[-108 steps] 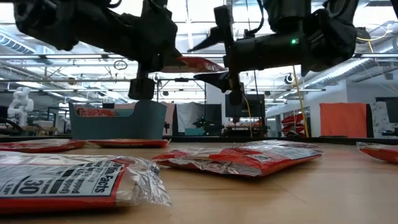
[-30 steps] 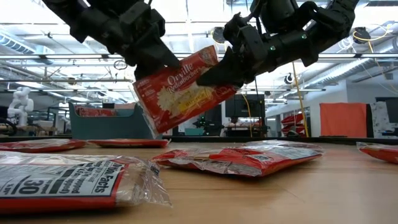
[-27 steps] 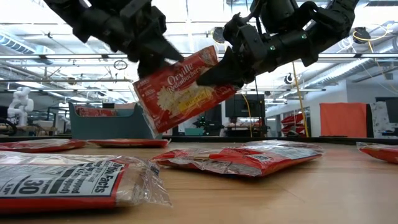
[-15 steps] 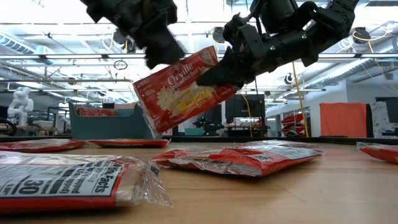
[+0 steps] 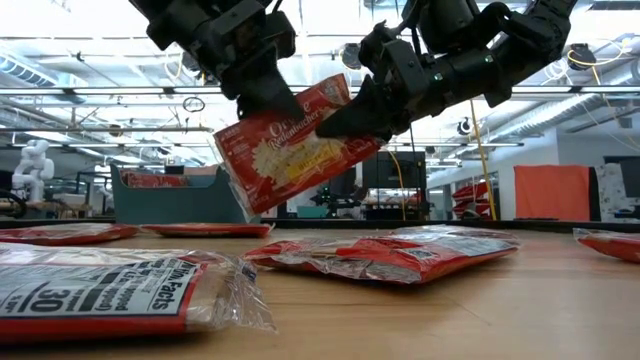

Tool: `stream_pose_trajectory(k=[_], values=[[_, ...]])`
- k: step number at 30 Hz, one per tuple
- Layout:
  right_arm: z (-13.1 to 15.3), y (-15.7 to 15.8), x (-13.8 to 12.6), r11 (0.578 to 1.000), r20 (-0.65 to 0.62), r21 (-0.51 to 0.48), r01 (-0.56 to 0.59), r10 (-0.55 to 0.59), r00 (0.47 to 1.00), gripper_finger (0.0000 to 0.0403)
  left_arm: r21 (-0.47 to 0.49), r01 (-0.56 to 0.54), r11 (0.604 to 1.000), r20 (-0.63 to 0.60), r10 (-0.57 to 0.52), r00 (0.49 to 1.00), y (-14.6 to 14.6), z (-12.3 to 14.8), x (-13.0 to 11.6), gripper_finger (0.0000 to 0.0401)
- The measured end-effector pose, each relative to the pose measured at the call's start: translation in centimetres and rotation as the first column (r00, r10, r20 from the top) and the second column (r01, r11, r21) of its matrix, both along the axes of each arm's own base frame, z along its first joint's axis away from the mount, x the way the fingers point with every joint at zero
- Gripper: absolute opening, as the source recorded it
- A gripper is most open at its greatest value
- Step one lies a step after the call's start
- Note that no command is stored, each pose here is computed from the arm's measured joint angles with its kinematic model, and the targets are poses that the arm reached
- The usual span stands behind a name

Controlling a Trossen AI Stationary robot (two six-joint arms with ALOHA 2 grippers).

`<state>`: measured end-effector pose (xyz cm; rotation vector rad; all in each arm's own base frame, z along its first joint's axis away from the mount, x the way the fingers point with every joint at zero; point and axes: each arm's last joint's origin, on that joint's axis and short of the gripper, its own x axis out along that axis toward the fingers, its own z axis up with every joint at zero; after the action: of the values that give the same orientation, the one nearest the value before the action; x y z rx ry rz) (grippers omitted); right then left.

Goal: Sort popcorn bags into baskets
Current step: Put the red popcorn bag into the blue bin

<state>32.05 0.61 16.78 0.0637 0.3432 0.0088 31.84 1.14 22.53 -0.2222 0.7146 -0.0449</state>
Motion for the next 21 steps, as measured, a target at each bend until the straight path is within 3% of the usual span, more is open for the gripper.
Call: stream_pose_trajectory(k=[9,14,21], values=[[0.0,0.0,0.0,1.0,0.004,0.006,0.006,-0.006,1.0,0.002,0.014,0.012,1.0,-0.002,-0.012,1.0,0.2,-0.1,0.0,0.0033],[0.1,-0.1,0.0,0.998,0.008,0.001,0.064,-0.064,0.998,0.003,0.028,0.018,0.999,-0.001,-0.018,1.0,0.3,-0.1,0.0,0.0029],[2.8,-0.4,-1.0,0.995,0.059,-0.01,0.101,-0.101,0.993,0.0119,0.03,-0.003,1.0,-0.016,0.004,1.0,1.4,0.3,-0.7,0.0048]])
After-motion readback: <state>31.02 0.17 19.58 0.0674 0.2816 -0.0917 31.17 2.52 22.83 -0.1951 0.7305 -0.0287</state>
